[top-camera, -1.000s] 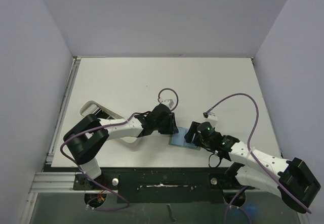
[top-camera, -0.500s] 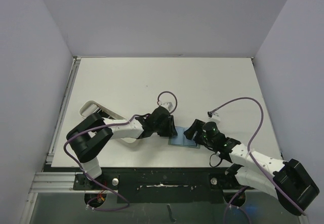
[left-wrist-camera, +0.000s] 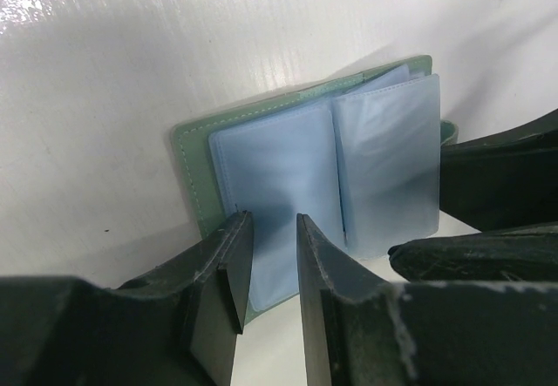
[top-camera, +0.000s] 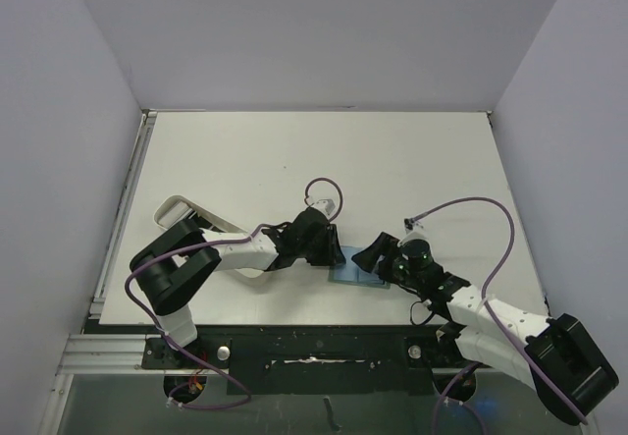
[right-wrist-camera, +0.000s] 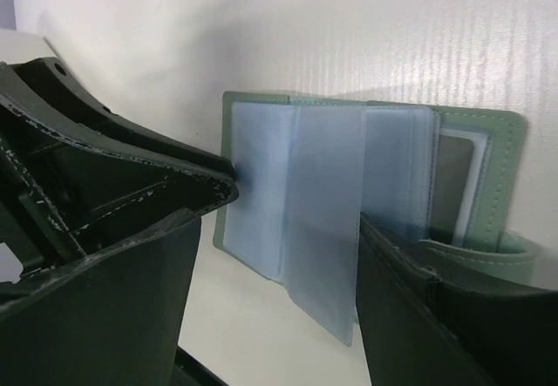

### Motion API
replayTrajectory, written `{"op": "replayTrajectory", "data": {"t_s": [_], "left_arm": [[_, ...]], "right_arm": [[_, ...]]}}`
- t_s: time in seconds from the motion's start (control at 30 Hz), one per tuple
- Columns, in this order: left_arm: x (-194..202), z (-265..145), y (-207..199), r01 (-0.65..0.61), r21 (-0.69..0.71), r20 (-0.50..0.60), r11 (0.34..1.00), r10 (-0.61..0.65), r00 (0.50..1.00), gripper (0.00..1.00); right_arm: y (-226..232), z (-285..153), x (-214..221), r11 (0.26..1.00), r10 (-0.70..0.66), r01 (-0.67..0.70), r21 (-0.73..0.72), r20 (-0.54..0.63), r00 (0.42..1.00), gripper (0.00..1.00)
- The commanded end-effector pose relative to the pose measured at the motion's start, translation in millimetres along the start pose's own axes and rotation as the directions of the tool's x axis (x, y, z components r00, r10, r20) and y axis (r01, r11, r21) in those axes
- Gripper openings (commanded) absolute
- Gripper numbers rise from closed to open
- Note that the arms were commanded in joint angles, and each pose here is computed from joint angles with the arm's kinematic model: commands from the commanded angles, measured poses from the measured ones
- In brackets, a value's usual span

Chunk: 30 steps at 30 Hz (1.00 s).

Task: Put the credit cards into the card holder
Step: Turn over the card slot in the card holder.

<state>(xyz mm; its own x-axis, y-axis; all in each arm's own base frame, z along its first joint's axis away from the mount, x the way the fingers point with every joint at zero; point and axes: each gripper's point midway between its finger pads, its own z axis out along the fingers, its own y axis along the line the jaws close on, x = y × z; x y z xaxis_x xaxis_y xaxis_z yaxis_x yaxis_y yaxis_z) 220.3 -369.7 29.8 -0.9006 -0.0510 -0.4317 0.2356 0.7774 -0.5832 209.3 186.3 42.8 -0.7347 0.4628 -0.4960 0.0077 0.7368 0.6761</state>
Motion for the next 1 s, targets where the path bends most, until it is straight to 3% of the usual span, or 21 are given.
{"op": "replayTrajectory", "data": {"t_s": [0.0, 0.17, 0.33, 0.53, 0.67, 0.83, 0.97], "left_arm": [[3.7, 3.0, -0.6, 0.005, 0.016, -0.006, 1.000, -0.005, 1.000, 0.26], [-4.5, -4.9, -13.8, 0.013, 0.053, 0.011, 0.998, -0.014, 1.000, 0.25], [-51.1, -39.3, -23.8, -0.005, 0.039, 0.121, 0.999, 0.000, 0.993, 0.27], [-109.6, -95.7, 22.4, -0.002, -0.092, 0.239, 0.996, 0.024, 0.971, 0.34], [-146.9, -147.2, 66.5, -0.031, -0.236, 0.317, 0.971, 0.107, 0.942, 0.37], [-168.5, -207.3, 131.6, -0.156, -0.531, 0.267, 0.833, 0.339, 0.902, 0.40], [-169.6, -237.1, 170.8, -0.243, -0.664, 0.164, 0.708, 0.454, 0.876, 0.44]], "right_arm": [[29.2, 0.5, -11.7, 0.992, 0.008, -0.005, -0.122, 0.024, 1.000, 0.67], [56.2, -5.8, -21.1, 0.973, -0.023, 0.034, -0.230, 0.047, 0.999, 0.67], [72.5, -7.5, -25.1, 0.955, -0.042, 0.056, -0.292, 0.054, 0.998, 0.67], [79.5, 5.9, -21.9, 0.951, -0.066, 0.071, -0.302, 0.027, 0.997, 0.67], [85.3, 17.3, -15.4, 0.953, -0.096, 0.087, -0.290, -0.017, 0.995, 0.66], [80.9, 16.7, -12.5, 0.962, -0.143, 0.129, -0.242, -0.044, 0.989, 0.65], [81.1, 3.8, -21.1, 0.959, -0.194, 0.187, -0.213, -0.011, 0.981, 0.65]]}}
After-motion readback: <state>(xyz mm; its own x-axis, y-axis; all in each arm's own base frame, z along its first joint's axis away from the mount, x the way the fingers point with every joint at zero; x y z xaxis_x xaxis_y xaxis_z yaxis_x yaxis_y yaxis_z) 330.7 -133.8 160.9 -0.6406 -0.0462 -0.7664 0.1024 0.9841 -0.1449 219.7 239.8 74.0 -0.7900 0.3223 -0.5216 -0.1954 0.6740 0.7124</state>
